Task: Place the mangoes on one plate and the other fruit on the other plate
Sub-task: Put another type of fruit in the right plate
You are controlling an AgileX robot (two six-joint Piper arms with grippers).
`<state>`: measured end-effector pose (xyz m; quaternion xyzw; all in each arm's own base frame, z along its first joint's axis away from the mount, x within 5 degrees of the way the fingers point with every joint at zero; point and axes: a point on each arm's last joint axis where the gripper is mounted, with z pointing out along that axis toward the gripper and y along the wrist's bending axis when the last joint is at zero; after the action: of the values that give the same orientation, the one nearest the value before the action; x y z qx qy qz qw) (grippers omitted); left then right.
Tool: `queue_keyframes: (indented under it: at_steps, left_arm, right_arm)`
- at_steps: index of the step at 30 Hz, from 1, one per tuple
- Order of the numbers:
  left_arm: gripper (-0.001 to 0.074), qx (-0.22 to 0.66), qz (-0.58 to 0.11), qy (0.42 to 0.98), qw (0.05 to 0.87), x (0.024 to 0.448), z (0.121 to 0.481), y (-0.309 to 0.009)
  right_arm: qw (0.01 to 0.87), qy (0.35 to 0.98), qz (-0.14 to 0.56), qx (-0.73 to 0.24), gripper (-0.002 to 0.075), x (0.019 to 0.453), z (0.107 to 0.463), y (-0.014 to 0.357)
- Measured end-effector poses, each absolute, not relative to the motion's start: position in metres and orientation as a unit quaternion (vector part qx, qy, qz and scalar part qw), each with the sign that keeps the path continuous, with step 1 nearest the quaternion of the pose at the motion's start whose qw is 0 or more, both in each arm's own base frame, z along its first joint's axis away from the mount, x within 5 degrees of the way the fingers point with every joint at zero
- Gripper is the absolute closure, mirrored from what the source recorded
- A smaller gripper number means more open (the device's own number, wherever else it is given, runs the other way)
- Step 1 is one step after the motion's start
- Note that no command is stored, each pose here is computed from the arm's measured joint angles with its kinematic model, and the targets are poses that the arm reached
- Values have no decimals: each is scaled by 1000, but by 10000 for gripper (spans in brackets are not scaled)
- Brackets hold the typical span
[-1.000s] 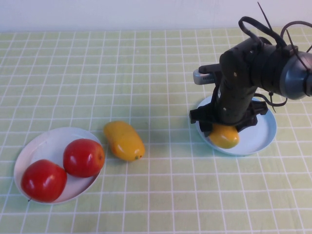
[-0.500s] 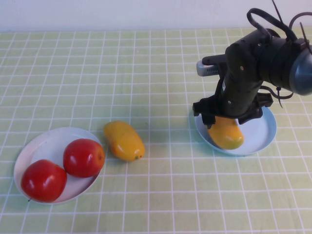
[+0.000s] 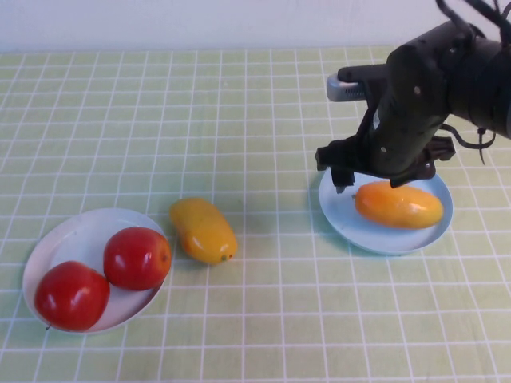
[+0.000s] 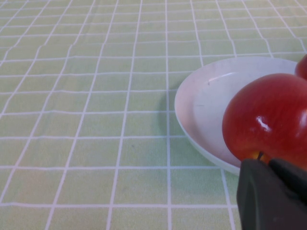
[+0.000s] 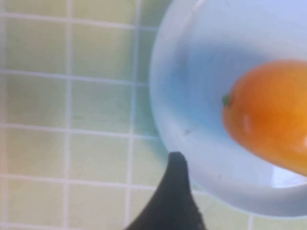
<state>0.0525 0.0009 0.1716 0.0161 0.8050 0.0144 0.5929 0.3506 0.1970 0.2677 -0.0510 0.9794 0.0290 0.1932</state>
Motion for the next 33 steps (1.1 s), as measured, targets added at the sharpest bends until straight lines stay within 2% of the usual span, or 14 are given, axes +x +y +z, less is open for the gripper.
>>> queue_keyframes:
  at_steps: [3, 6, 11, 14, 21, 28, 30, 33]
  left_arm:
    - [735, 16, 14, 805, 593, 52, 172, 1]
    - [735, 16, 14, 805, 593, 52, 172, 1]
    - [735, 16, 14, 805, 593, 52, 172, 1]
    - [735, 16, 14, 805, 593, 52, 172, 1]
    - [735, 16, 14, 805, 593, 52, 172, 1]
    - [735, 16, 14, 805, 593, 52, 172, 1]
    - [735, 16, 14, 805, 593, 52, 172, 1]
    - [735, 16, 14, 805, 593, 52, 172, 1]
  right_arm:
    - [208, 975, 55, -60, 173, 339, 285, 204]
    - [219, 966, 72, -117, 173, 328, 295, 223]
    - [260, 918, 99, -282, 174, 309, 304, 268]
    - [271, 893, 119, -341, 174, 304, 300, 293]
    - [288, 873, 150, -364, 184, 318, 287, 332]
    - [274, 878, 168, -355, 302, 323, 273, 341]
    - [261, 882, 165, -357, 298, 322, 271, 341]
    - [238, 887, 157, -362, 225, 321, 271, 341]
